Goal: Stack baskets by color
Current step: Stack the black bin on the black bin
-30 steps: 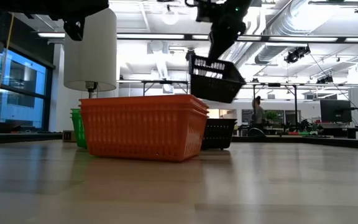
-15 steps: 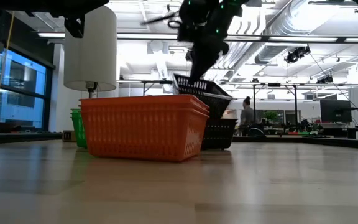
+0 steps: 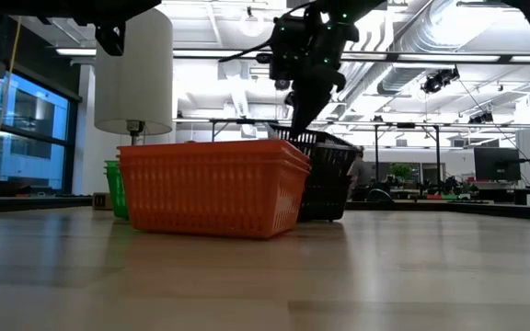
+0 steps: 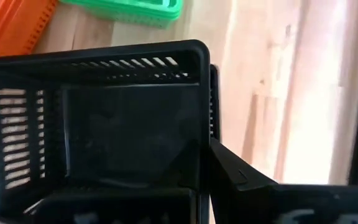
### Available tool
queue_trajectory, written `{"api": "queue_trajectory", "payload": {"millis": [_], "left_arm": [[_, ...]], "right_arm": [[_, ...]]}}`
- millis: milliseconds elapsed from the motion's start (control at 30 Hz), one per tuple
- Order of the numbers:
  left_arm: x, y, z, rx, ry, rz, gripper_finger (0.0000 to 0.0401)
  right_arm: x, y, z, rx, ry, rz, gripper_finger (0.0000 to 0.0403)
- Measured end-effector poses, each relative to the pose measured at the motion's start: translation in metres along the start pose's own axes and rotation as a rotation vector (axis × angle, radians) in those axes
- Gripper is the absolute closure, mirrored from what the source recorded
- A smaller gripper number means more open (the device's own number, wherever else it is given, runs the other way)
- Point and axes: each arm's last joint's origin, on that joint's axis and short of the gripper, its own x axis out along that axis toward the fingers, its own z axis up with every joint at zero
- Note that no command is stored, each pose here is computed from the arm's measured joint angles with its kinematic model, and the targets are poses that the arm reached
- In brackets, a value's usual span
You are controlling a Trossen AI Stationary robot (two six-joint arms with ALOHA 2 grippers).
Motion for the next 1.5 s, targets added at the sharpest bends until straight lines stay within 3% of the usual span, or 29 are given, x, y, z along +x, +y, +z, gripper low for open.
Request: {"api": "queue_trajectory", "payload": {"millis": [333, 633, 767, 900, 1067, 1167, 1333, 1500], "left_arm": [[0.0, 0.0, 0.0, 0.0, 0.0, 0.0, 0.0401], [0.0, 0.0, 0.0, 0.0, 0.0, 0.0, 0.0401], [0.0, 0.0, 0.0, 0.0, 0.0, 0.0, 0.04], [0.0, 0.0, 0.0, 0.0, 0.0, 0.0, 0.04], [0.0, 0.0, 0.0, 0.0, 0.0, 0.0, 0.04], [0.0, 0.0, -0.001, 0.02, 0.006, 0.0, 0.04], [0.0, 0.0, -0.001, 0.028, 0.009, 0.001, 0.04], [-0.001, 0.0, -0.001, 0.031, 0.012, 0.001, 0.0401]], "right_arm": [[0.025, 0.0, -0.001, 0.005, 0.057, 0.042, 0.0401], [0.028, 0.0, -0.001, 0.062, 0.067, 0.043, 0.0366], [0.029, 0.001, -0.002, 0.056, 0.115, -0.02, 0.0322], [0.029, 0.0, 0.0, 0.09, 0.134, -0.099, 0.0254], [0.021, 0.0, -0.001, 0.102, 0.128, -0.106, 0.0174], [0.011, 0.0, -0.008, 0.132, 0.161, -0.091, 0.0153], [-0.02, -0.002, -0.017, 0.201, 0.137, -0.1, 0.018], [-0.042, 0.014, -0.037, 0.224, -0.059, -0.112, 0.0299]]}}
